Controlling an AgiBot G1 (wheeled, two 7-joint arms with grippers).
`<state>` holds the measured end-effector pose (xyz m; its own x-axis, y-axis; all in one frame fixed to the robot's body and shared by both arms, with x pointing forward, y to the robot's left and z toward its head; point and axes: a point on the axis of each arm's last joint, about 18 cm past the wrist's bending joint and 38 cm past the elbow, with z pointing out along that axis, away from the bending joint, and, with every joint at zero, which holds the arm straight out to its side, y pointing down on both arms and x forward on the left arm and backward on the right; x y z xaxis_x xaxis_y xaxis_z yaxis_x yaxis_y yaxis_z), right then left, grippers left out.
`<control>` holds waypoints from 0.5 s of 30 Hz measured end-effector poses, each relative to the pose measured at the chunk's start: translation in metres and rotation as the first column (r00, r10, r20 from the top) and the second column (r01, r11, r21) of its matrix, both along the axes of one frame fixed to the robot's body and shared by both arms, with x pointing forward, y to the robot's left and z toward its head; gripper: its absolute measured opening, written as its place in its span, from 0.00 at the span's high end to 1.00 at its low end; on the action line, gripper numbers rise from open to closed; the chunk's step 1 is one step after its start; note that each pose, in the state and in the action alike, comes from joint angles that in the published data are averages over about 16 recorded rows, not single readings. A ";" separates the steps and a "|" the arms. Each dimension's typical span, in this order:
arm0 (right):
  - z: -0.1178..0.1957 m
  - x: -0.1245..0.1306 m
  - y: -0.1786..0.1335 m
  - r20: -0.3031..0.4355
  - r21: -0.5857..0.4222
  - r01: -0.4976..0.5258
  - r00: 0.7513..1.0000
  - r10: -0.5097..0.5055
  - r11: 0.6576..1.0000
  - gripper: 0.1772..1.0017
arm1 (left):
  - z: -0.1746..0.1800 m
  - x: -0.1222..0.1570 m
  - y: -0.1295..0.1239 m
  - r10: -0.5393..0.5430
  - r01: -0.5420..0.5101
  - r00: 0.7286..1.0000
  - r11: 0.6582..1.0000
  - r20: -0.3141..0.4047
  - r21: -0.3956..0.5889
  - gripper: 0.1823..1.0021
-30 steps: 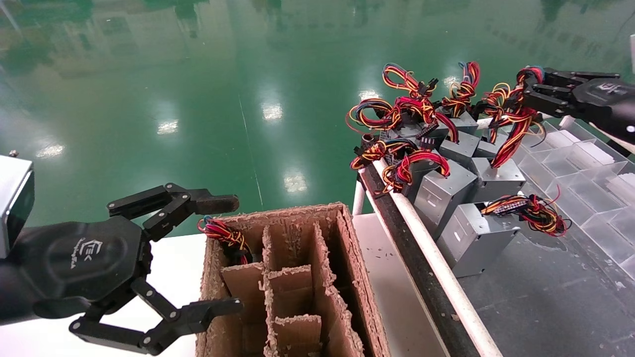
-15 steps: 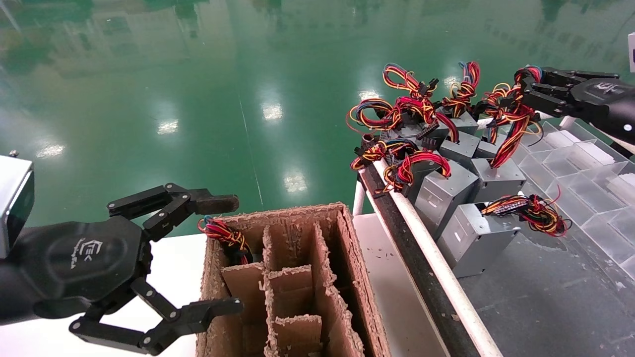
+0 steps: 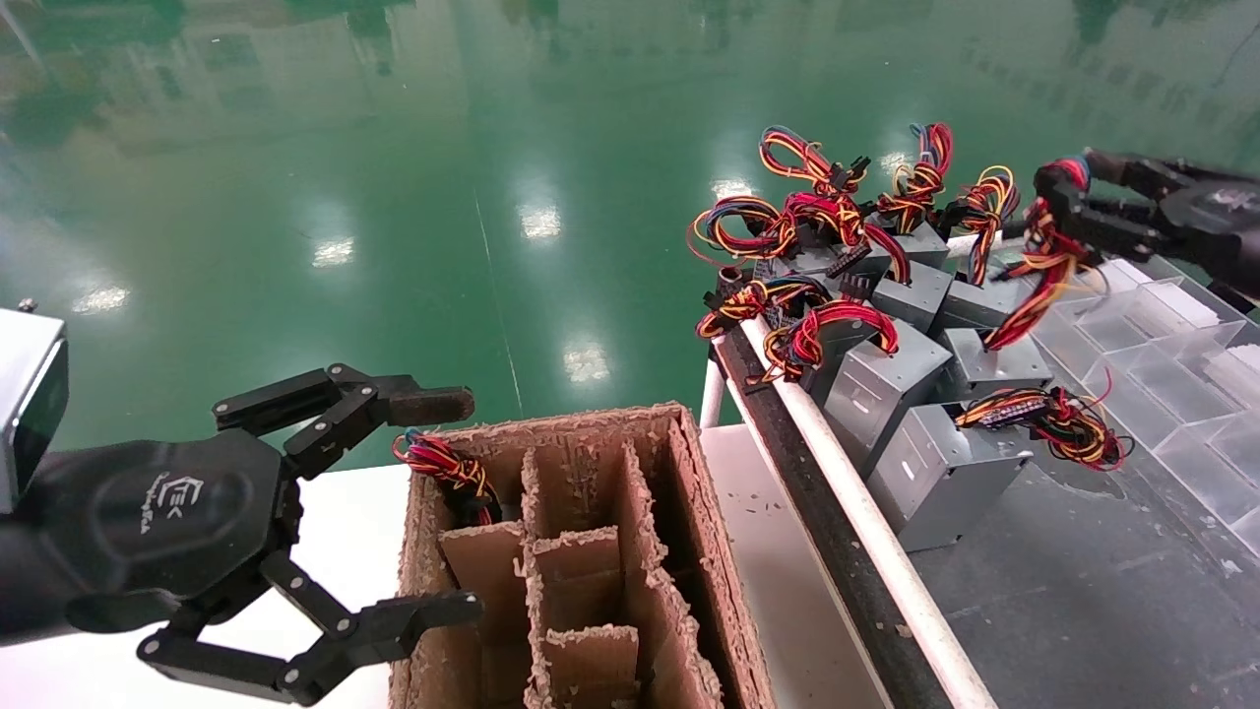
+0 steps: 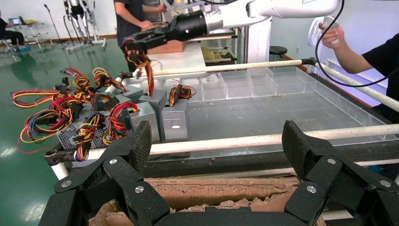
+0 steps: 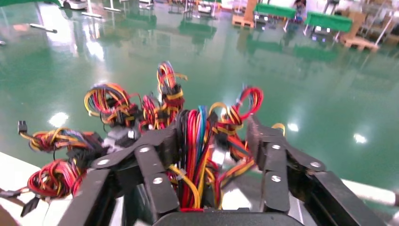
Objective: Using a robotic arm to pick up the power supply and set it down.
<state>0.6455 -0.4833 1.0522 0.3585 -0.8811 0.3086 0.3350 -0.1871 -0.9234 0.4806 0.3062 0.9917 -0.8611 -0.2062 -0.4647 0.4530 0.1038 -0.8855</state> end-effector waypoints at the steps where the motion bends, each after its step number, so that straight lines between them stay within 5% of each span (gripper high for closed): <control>1: -0.002 -0.001 -0.001 -0.006 0.002 0.000 1.000 0.000 1.000 0.68 | 0.000 0.000 0.000 0.000 0.000 1.000 1.000 0.000 0.000 0.00; 15: 0.003 -0.021 0.000 0.015 -0.003 -0.082 0.996 0.082 0.997 0.26 | 0.000 0.000 0.000 0.000 0.000 1.000 1.000 0.000 0.000 0.00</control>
